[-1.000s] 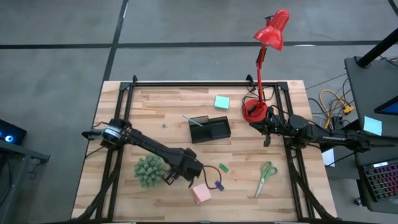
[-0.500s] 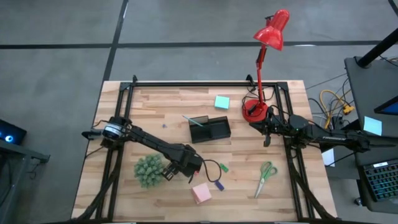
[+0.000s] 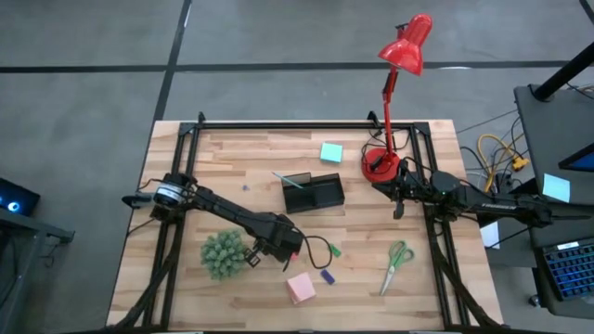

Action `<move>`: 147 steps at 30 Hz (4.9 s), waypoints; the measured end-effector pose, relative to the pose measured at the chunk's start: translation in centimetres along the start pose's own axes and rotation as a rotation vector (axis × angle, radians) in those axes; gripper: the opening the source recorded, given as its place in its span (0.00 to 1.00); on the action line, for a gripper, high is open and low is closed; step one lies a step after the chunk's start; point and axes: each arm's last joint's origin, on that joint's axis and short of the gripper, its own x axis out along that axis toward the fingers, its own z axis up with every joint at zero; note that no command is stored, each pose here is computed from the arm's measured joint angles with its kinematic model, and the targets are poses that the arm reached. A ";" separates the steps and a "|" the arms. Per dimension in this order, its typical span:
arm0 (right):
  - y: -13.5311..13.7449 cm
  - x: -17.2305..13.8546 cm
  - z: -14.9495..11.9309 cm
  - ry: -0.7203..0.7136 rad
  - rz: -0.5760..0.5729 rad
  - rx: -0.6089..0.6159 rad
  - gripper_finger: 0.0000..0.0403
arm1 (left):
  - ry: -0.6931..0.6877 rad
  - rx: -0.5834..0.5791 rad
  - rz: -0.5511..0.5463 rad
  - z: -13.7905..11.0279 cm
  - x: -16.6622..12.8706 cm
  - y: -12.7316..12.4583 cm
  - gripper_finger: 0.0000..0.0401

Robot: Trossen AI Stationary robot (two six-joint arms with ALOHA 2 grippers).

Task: Pick and place office supplies into organizer
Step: Put the yellow pencil into the black desk organizer

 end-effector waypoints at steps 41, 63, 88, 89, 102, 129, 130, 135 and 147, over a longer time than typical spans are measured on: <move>0.0 0.0 0.0 0.001 0.000 -0.008 0.02 | -0.005 0.020 0.107 0.1 -2.8 0.3 0.00; 0.0 0.0 0.0 0.001 0.000 -0.014 0.02 | -0.028 0.021 0.122 0.7 -4.6 0.6 0.01; 0.0 0.0 -0.2 0.024 -0.001 -0.016 0.02 | -0.004 0.061 0.265 -0.1 -4.8 3.2 0.24; 0.0 0.0 -0.2 0.024 -0.001 -0.016 0.02 | -0.022 0.061 0.257 0.0 -4.8 3.2 0.27; 0.0 0.0 -0.2 0.025 -0.001 -0.016 0.02 | -0.084 0.125 0.207 0.1 -4.6 3.6 0.35; 0.0 0.0 -0.4 0.038 -0.002 -0.007 0.02 | -0.055 0.073 0.092 -3.5 -2.4 6.4 0.31; 0.0 0.0 -0.4 0.038 -0.002 -0.007 0.02 | -0.056 0.071 0.089 -3.7 -2.3 6.5 0.31; 0.0 0.0 -0.4 0.038 -0.002 0.002 0.02 | -0.055 0.107 0.085 -3.9 -2.2 6.7 0.31; 0.0 0.0 -0.4 0.038 -0.003 0.010 0.02 | -0.108 0.149 0.069 -3.9 -2.0 7.0 0.12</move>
